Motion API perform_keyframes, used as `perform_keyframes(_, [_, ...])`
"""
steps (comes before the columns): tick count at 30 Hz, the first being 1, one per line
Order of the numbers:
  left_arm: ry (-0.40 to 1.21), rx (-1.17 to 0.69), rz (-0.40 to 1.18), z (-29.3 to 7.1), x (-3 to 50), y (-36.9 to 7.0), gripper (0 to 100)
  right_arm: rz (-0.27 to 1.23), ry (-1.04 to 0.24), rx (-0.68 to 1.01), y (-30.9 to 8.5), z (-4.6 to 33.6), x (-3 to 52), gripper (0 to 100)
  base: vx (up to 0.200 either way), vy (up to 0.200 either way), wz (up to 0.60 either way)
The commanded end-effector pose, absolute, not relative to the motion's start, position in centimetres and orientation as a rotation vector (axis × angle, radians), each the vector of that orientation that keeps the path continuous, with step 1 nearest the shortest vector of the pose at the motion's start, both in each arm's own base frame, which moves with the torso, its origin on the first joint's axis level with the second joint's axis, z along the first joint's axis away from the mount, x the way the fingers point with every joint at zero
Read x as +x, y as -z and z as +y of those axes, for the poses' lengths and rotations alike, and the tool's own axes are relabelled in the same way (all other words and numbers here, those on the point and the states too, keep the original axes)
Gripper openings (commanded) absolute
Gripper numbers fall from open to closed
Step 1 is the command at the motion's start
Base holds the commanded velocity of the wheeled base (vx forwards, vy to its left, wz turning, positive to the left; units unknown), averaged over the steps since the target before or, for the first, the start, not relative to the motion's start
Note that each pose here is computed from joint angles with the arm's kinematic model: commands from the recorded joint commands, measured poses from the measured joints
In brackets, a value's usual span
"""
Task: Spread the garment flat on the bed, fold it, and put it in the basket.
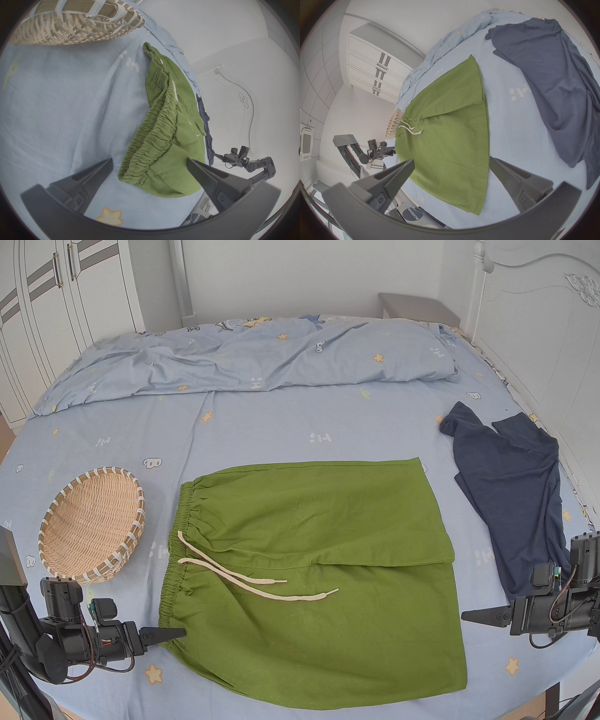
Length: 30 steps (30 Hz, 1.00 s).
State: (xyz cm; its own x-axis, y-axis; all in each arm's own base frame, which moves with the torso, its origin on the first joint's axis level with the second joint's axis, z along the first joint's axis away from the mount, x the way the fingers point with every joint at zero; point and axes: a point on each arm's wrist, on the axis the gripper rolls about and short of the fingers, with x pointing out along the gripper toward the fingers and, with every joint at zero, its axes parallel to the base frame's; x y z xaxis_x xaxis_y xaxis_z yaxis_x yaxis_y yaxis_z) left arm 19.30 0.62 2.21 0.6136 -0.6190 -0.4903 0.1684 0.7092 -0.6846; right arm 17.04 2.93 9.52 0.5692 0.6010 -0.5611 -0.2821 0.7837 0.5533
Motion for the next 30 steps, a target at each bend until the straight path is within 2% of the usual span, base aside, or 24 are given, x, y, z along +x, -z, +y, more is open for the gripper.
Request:
perform_keyframes(1, [0.483, -0.648, 0.811, 0.6, 18.9, -1.9, 0, 0.817, -0.536, 0.434, -9.4, 2.9, 17.1, 100, 0.000, 0.000, 0.00])
perform_keyframes(15, [0.424, -0.693, 0.857, 1.2, 17.2, -2.9, 0, 0.864, -0.538, 0.436, -8.6, 3.1, 16.5, 100, 0.000, 0.000, 0.00])
perform_keyframes(23, [0.370, -0.730, 0.903, 1.6, 15.3, -3.6, 0, 1.008, -0.509, 0.453, -5.9, 2.9, 14.8, 100, 0.000, 0.000, 0.00])
perform_keyframes(30, [0.380, -0.676, 0.911, 1.9, 15.1, -3.2, 0, 1.129, -0.506, 0.444, -4.1, 2.9, 13.7, 100, 0.000, 0.000, 0.00])
